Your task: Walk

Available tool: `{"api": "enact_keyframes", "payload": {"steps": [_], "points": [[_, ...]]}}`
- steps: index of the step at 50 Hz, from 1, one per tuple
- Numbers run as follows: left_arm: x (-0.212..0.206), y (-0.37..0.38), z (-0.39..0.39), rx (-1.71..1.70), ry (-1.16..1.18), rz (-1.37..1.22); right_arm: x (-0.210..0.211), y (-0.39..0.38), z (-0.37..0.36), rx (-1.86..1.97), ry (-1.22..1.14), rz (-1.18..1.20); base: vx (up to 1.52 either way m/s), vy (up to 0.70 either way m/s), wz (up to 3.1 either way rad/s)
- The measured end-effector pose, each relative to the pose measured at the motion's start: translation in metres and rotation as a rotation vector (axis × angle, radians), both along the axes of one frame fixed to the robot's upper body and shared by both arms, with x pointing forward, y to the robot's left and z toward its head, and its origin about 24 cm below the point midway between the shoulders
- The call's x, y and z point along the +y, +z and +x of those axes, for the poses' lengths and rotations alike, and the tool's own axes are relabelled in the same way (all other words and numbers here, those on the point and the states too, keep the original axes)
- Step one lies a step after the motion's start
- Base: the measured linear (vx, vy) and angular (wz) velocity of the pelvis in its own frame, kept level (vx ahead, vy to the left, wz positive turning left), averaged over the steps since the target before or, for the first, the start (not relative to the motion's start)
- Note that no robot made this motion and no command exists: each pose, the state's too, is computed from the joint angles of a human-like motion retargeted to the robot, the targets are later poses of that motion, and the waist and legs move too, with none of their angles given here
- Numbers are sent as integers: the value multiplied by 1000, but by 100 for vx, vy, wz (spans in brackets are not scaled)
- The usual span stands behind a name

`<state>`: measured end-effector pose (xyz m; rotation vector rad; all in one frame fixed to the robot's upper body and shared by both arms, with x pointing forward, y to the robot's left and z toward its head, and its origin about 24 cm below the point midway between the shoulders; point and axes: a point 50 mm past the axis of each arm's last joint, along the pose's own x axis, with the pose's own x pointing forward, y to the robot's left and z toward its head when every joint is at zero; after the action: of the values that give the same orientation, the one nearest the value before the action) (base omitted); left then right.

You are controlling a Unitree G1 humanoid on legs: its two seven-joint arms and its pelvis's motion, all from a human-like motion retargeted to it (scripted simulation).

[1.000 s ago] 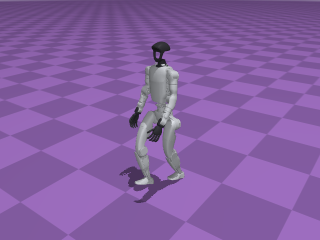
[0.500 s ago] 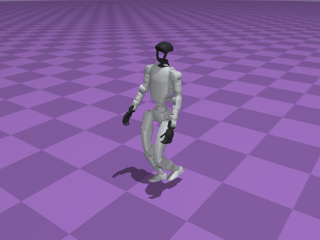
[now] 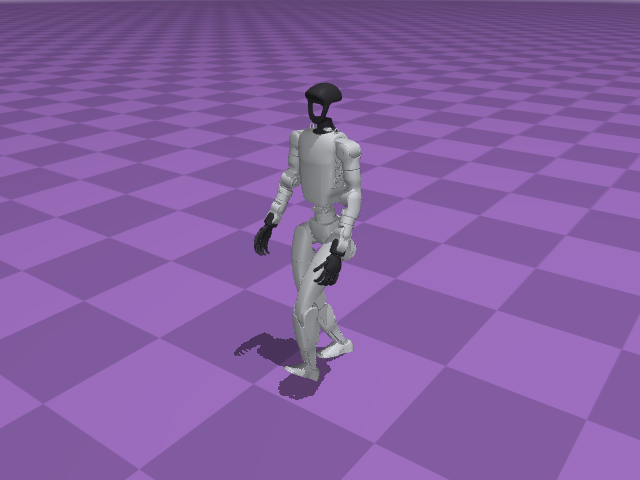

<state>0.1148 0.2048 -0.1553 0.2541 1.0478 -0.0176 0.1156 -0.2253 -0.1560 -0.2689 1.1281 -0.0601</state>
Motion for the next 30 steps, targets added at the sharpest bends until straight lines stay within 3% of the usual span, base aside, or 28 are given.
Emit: {"api": "enact_keyframes", "payload": {"steps": [18, 30], "points": [[4, -9, -31, 85, 116, -16, -2, -2, -8, 12, -17, 26, 1, 0, -4], [10, 10, 27, -71, 106, 16, -9, 3, -2, -44, -77, 16, 0, 0, -3]]}}
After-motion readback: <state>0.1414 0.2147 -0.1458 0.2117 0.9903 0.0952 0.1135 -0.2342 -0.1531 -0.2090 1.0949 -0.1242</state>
